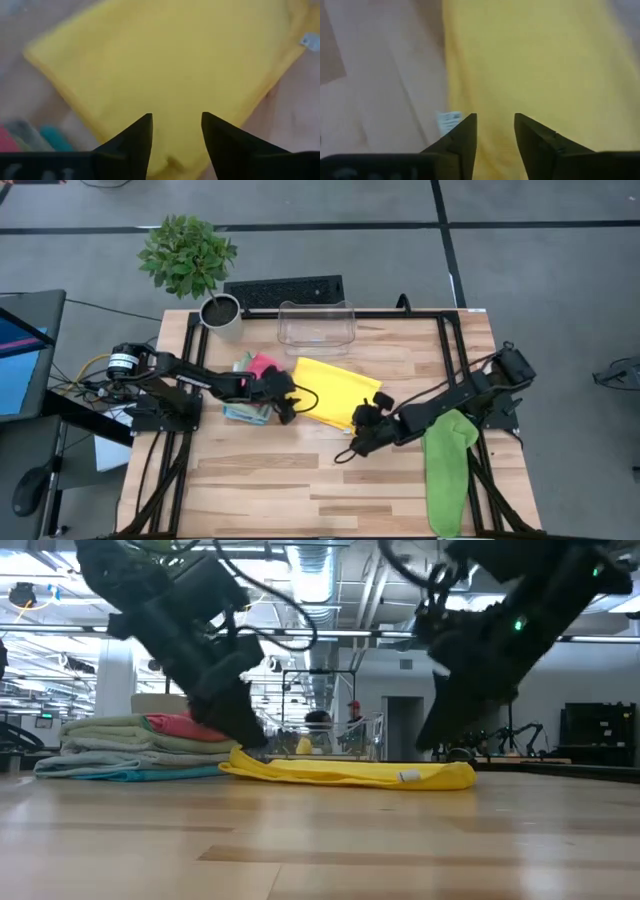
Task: Fold microfiber towels
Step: Fold the yellow microfiber cloth, then stack the folded pink microfiber cloth on top of the folded light green microfiber cloth
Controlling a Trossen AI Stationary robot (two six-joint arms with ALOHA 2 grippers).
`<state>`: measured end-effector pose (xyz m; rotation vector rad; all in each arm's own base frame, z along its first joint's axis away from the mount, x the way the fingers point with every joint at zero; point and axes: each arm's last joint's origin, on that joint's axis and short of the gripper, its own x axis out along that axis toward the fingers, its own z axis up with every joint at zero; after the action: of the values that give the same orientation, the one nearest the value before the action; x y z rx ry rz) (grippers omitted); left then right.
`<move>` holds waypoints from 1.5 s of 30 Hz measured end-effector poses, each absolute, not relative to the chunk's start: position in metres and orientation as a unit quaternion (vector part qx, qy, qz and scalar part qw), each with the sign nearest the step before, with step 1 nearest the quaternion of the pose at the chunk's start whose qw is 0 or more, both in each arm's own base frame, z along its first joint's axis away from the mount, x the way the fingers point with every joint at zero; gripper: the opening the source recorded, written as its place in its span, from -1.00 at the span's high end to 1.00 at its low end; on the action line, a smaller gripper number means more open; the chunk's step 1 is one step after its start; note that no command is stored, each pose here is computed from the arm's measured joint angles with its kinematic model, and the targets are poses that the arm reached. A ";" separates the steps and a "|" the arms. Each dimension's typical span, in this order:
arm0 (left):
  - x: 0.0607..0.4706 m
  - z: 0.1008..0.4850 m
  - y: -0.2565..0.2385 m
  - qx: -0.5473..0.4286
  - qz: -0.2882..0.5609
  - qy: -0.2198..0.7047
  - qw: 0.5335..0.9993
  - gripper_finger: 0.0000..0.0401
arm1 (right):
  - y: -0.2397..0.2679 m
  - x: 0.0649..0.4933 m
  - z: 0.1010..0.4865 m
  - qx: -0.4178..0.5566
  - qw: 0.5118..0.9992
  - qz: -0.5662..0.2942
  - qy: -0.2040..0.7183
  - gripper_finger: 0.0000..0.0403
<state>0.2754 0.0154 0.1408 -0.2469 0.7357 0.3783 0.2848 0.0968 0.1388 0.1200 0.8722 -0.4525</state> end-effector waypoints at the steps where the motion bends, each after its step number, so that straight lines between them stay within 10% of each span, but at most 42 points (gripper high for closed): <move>1: 0.273 0.138 0.015 -0.132 0.181 0.362 0.905 0.21 | 0.098 0.286 0.134 0.065 0.878 -0.208 0.427 0.25; 25: 0.267 0.141 -0.073 -0.225 0.051 0.343 0.911 0.42 | 0.212 0.236 0.108 0.200 0.877 -0.104 0.424 0.51; 34: 0.296 0.194 -0.106 -0.188 -0.040 0.270 0.944 0.42 | 0.238 0.242 0.135 0.100 0.913 -0.068 0.388 0.51; 45: 0.295 0.197 -0.105 -0.092 0.051 0.280 0.954 0.42 | 0.240 0.227 0.165 -0.034 0.875 -0.142 0.462 0.44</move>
<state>0.2952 -0.1048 0.1966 -0.1871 0.5694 0.1039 0.2269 0.2396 0.1652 -0.0702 0.9644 -0.2974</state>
